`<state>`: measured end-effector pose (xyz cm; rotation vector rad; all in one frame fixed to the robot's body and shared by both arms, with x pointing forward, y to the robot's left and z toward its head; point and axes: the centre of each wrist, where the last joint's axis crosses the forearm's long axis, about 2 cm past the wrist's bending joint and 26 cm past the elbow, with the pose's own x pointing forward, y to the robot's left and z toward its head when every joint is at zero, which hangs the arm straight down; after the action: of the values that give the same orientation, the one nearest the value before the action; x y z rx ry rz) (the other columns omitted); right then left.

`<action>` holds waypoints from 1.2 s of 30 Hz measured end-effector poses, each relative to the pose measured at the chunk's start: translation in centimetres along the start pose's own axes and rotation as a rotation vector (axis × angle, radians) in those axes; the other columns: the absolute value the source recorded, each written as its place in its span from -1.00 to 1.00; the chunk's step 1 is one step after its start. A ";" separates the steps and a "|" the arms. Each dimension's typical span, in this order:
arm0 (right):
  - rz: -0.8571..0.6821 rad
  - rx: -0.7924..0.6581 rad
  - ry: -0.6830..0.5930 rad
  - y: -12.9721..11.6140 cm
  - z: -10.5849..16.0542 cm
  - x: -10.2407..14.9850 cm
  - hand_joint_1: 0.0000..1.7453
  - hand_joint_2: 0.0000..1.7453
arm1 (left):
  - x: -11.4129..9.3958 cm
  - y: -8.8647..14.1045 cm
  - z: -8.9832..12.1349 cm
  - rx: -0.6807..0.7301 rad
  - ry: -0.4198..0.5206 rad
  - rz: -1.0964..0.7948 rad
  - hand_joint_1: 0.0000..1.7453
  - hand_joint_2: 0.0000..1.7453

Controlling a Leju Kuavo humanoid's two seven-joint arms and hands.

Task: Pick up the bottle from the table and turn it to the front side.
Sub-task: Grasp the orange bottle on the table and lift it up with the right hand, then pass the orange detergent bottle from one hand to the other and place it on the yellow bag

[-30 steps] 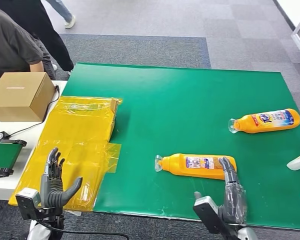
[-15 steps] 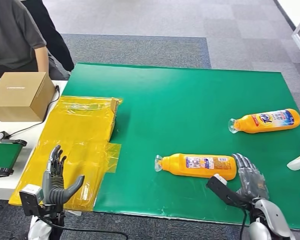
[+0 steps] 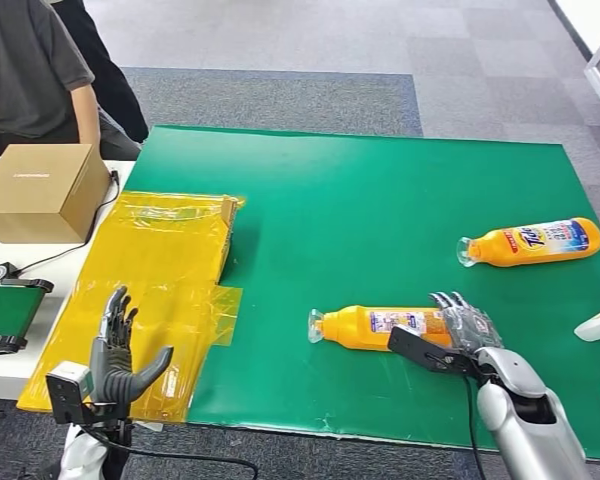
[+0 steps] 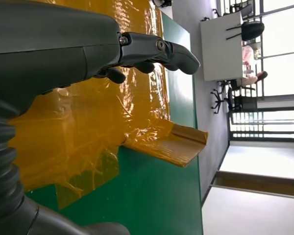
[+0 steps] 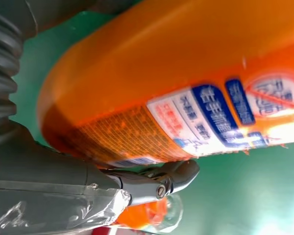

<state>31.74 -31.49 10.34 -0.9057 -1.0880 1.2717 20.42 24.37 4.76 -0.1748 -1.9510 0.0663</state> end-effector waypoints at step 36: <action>-0.492 -0.166 -0.658 4.0 3.7 18.4 1.00 1.00 | -1.0 -6.5 -4.1 -0.660 0.009 0.341 -0.99 1.00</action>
<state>26.63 -13.03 9.69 -0.2819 -1.8225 1.0854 23.95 17.68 6.26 -0.9372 -1.8537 -0.3582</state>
